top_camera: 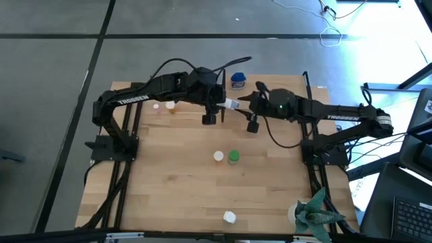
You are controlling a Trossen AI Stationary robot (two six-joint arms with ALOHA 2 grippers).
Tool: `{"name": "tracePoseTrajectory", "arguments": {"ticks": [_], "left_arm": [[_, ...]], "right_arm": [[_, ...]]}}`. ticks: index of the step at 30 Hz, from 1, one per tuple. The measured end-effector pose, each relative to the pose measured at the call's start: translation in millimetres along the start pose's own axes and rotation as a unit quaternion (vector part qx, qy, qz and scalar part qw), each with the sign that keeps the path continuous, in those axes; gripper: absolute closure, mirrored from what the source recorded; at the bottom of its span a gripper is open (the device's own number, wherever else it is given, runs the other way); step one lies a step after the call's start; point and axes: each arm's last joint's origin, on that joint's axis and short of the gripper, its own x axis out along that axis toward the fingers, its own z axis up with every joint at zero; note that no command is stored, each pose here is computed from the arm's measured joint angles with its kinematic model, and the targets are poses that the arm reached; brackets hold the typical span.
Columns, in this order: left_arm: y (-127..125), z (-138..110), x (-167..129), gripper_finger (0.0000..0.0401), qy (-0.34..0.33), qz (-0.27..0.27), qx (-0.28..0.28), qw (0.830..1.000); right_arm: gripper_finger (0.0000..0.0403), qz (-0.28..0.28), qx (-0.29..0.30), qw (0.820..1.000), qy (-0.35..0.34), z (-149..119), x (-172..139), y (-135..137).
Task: Pick and place medicine bottles onto shelf by color
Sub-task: Put the left white medicine bottle on the shelf
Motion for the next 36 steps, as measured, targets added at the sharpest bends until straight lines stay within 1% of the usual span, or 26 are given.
{"name": "tracePoseTrajectory", "arguments": {"ticks": [10, 16, 19, 28, 31, 36], "left_arm": [[0, 0, 0, 0.025, 0.0, 0.0, 0.0, 1.0], [0, -1, 0, 0.025, 0.005, -0.001, 0.001, 1.0], [0, -1, 0, 0.025, 0.007, -0.001, 0.001, 1.0], [0, -1, -1, 0.0251, 0.005, 0.0, 0.0, 1.0], [0, -1, -1, 0.0251, 0.004, 0.0, 0.0, 1.0], [0, 0, -1, 0.0251, 0.003, 0.001, 0.0, 1.0]], "right_arm": [[0.0204, 0.039, 0.025, 0.999, -0.01, -3, 5, -9], [0.0204, 0.042, 0.019, 0.999, 0.009, -10, 21, -5], [0.0204, 0.039, 0.006, 0.999, 0.006, -11, 29, -4], [0.0204, 0.036, 0.002, 0.999, -0.004, -10, 33, -3], [0.021, 0.036, 0.003, 0.999, -0.005, -10, 33, -3], [0.0233, 0.036, 0.005, 0.999, -0.005, -10, 33, -4]]}}
